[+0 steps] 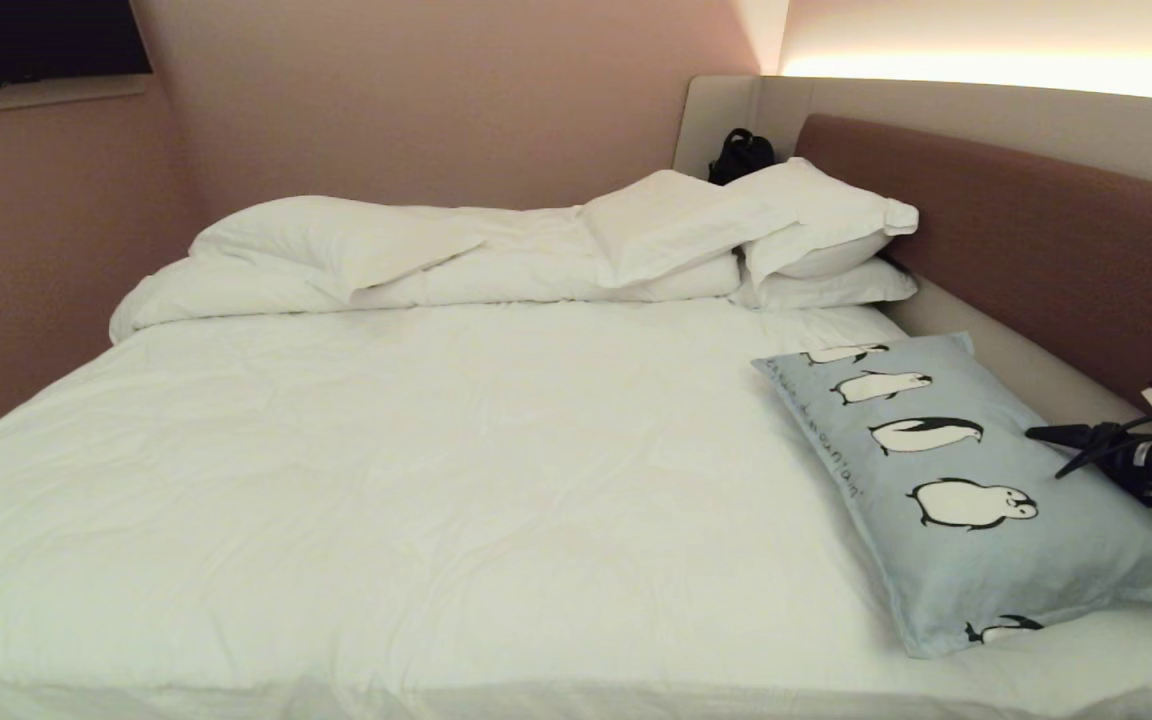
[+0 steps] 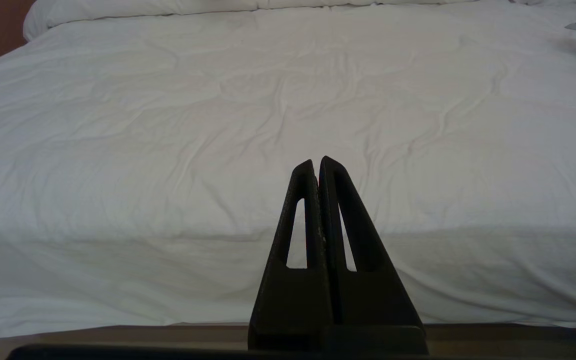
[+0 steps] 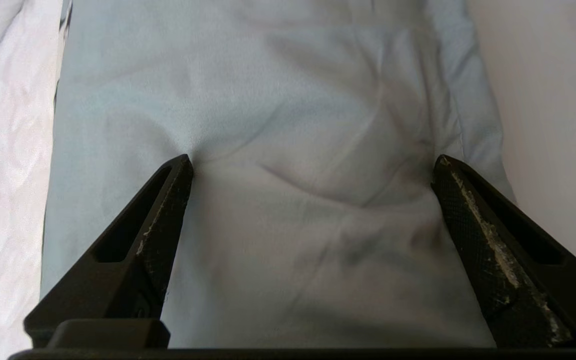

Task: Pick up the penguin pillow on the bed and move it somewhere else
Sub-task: Pick up the pillow

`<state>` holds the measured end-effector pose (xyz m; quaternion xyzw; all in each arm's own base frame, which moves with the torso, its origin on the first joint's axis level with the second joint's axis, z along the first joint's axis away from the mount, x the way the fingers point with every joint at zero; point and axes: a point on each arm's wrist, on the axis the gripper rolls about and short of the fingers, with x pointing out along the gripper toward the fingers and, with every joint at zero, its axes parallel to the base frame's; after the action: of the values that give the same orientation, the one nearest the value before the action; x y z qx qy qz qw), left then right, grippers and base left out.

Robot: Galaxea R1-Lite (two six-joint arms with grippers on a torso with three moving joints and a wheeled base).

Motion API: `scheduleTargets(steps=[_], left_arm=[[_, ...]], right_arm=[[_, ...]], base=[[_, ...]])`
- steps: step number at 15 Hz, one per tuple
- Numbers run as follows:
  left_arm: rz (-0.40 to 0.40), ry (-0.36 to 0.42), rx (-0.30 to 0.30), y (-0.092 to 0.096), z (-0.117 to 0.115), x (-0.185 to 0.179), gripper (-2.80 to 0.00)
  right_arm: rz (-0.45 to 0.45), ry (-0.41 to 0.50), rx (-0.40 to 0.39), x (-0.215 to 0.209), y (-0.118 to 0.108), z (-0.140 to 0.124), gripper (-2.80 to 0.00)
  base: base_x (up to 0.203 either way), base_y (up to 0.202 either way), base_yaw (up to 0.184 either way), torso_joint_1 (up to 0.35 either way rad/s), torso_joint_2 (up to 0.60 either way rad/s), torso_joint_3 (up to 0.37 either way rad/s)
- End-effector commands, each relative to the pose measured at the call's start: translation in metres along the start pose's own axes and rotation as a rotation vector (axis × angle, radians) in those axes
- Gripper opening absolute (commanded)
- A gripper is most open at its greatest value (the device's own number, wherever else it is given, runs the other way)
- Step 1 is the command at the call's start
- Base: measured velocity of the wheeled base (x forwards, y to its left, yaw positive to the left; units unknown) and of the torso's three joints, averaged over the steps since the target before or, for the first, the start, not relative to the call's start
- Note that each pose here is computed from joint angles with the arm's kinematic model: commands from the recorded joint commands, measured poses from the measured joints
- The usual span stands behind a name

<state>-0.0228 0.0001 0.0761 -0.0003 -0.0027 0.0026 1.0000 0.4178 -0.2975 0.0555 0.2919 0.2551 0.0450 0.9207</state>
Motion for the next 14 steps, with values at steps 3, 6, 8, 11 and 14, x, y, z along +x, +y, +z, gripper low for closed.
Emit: scheduleTargets(steps=[3, 6, 8, 11, 14], left_arm=[[0.001, -0.001, -0.001, 0.000, 0.000, 0.000, -2.80], [0.001, -0.001, -0.001, 0.000, 0.000, 0.000, -2.80], [0.001, -0.001, -0.001, 0.000, 0.000, 0.000, -2.80], [0.001, -0.001, -0.001, 0.000, 0.000, 0.000, -2.80], [0.001, -0.001, -0.001, 0.000, 0.000, 0.000, -2.80]], right_arm=[[0.065, 0.038, 0.023, 0.001, 0.005, -0.003, 0.00], [0.077, 0.056, 0.022, 0.008, 0.011, -0.006, 0.00], [0.087, 0.082, 0.037, 0.008, 0.015, -0.008, 0.00], [0.147, 0.106, 0.051, 0.005, 0.020, -0.008, 0.00], [0.171, 0.123, 0.053, 0.005, 0.031, -0.006, -2.80]], base=[[0.000, 0.000, 0.000, 0.000, 0.00, 0.000], [0.000, 0.000, 0.000, 0.000, 0.00, 0.000], [0.000, 0.000, 0.000, 0.000, 0.00, 0.000], [0.000, 0.000, 0.000, 0.000, 0.00, 0.000], [0.000, 0.000, 0.000, 0.000, 0.00, 0.000]])
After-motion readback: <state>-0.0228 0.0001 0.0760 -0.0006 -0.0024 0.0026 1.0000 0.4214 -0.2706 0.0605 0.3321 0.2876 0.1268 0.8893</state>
